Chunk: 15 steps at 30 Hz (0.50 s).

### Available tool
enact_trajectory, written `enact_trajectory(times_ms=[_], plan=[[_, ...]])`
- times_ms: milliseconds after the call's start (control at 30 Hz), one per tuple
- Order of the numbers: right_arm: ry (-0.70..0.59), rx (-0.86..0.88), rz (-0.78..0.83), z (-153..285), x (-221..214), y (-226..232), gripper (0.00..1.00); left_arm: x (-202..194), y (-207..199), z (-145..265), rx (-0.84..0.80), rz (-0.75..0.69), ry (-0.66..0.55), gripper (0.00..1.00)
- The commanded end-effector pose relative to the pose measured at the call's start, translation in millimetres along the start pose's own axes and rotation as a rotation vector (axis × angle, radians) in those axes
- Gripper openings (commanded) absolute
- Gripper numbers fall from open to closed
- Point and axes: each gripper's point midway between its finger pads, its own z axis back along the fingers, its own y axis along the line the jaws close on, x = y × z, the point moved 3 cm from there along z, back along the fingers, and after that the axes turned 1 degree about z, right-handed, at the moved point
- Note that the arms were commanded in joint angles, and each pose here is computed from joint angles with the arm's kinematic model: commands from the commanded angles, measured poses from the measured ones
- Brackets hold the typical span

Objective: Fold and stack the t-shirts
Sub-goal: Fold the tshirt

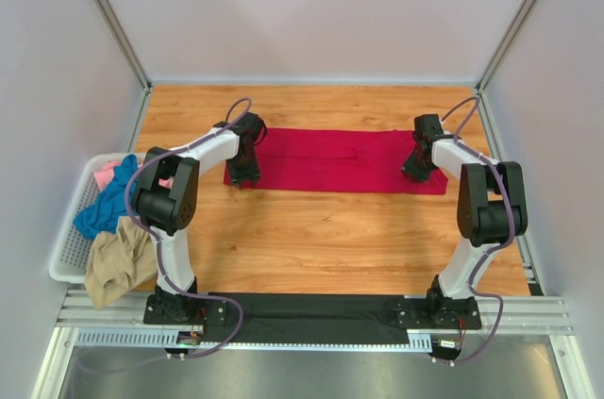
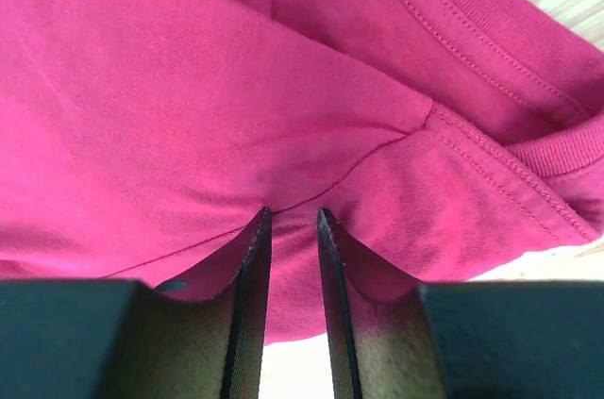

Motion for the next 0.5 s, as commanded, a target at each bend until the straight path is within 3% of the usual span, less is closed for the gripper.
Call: enact_trajectory(times_ms=[0,100,267,300,467], plan=[[-0.034,-0.07,0.031,-5,6,-21,0.28,-1,9,3,0.073,0.005,0.011,0.46],[-0.048,-0.038,0.072,-4,16,-13,0.29,-3,5,15,0.021,0.019,0.016,0.46],[-0.034,0.002,0.077,-20,36,2,0.29,2,-23,63,-0.262,-0.067,-0.03,0.48],[-0.007,-0.016,0.039,-32,42,-10,0.29,3,-25,71,-0.285,-0.087,-0.042,0.53],[-0.016,0.026,0.043,-41,86,-2,0.3,18,-24,88,-0.302,-0.21,-0.104,0.54]])
